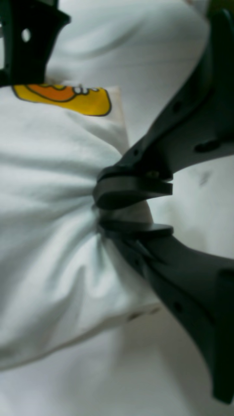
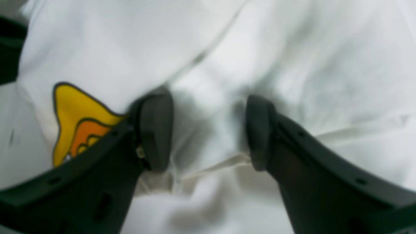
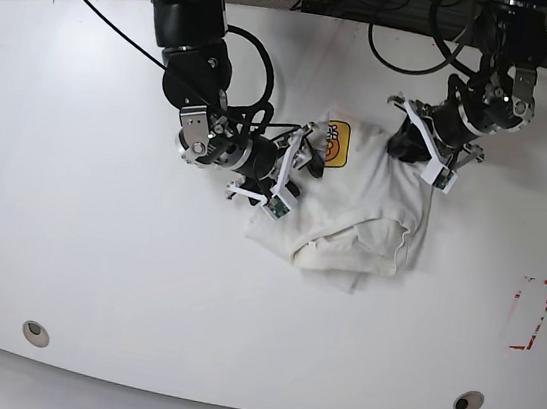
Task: Fold the T-shirt properly
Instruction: 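Fold the shirt edge with the right gripper toward the left gripper, then regrasp the shirt with both grippers at its two sides, then fold the shirt with the right gripper over toward the left gripper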
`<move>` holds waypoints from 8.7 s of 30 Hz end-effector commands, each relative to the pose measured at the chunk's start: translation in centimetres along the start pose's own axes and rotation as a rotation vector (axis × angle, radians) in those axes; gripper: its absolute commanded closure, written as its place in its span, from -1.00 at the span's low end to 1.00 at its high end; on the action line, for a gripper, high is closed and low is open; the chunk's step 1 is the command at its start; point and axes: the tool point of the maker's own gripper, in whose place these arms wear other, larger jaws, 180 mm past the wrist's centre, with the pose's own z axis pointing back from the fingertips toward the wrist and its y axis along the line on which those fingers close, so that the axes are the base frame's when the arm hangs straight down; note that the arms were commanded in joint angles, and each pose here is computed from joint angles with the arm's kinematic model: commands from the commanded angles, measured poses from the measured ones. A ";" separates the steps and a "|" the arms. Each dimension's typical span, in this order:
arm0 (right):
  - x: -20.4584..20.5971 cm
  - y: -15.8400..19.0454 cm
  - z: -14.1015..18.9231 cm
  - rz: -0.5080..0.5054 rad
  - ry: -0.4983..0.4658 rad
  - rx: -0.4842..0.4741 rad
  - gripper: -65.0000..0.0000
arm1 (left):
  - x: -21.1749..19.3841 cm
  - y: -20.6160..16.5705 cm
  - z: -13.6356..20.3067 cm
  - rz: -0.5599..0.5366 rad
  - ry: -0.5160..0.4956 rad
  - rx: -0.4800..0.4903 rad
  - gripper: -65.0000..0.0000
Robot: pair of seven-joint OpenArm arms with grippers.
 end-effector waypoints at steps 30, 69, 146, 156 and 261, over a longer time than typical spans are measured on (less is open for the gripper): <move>9.8 -0.8 9.5 0.044 -0.239 -0.098 -0.06 | -1.1 -3.0 2.7 -0.033 -0.009 -0.040 0.65; 9.7 -1.6 1.4 -0.237 -0.224 0.096 -0.29 | 2.0 -2.9 3.0 -0.084 -0.080 -0.031 0.65; 8.4 -10.0 13.1 -0.018 -0.163 -0.248 -1.00 | 5.9 -4.5 2.4 -0.182 -0.152 -0.079 0.65; 8.6 -4.8 14.4 0.039 -0.213 -0.245 -1.00 | 11.3 -4.0 1.5 -0.198 -0.271 -0.063 0.65; -0.6 1.2 6.0 -0.105 -0.055 0.027 0.53 | 11.9 -1.6 -9.7 -0.009 -0.116 -0.144 0.65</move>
